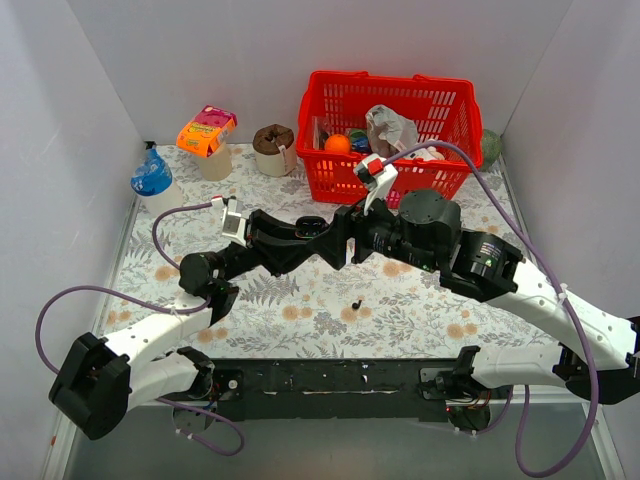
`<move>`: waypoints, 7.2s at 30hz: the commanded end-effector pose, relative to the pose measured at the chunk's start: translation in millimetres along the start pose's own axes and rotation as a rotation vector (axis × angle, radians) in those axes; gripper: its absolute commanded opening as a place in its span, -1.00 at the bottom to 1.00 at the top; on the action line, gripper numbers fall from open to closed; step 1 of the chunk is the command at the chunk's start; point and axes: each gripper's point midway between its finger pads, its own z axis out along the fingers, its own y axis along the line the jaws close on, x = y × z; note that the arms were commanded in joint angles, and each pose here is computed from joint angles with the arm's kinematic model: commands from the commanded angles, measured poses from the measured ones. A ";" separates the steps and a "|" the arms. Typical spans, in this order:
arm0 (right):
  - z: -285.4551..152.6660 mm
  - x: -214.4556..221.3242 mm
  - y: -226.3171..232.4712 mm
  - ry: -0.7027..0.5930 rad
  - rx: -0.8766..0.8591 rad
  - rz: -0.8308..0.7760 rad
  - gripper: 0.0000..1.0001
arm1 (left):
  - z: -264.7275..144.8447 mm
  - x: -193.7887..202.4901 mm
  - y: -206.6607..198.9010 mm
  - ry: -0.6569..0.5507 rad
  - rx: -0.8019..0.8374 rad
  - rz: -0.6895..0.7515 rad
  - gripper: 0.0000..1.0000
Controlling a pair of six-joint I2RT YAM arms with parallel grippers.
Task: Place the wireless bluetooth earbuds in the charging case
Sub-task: Adjust the earbud with the charging case.
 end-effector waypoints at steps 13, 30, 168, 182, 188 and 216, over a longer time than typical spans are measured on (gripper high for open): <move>-8.4 -17.6 20.7 -0.038 -0.083 0.035 0.45 | 0.2 -1.5 11.4 -0.020 -0.048 0.050 -1.00; -3.9 -15.0 20.8 -0.029 -0.074 0.026 0.45 | 3.2 5.7 18.2 -0.004 -0.048 0.027 -1.00; 1.8 -10.0 24.9 -0.023 -0.110 0.027 0.89 | 17.4 3.2 9.9 -0.021 0.026 0.042 -1.00; -10.9 -22.1 8.1 -0.059 -0.017 -0.010 0.88 | 15.2 2.3 5.5 -0.031 0.039 0.043 -1.00; -20.4 -26.9 2.3 -0.069 0.012 -0.028 0.88 | 13.4 2.1 3.6 -0.031 0.042 0.044 -1.00; -30.0 -14.5 -25.6 -0.031 0.129 -0.118 0.33 | 12.4 -0.5 -17.0 -0.007 0.129 0.038 -1.00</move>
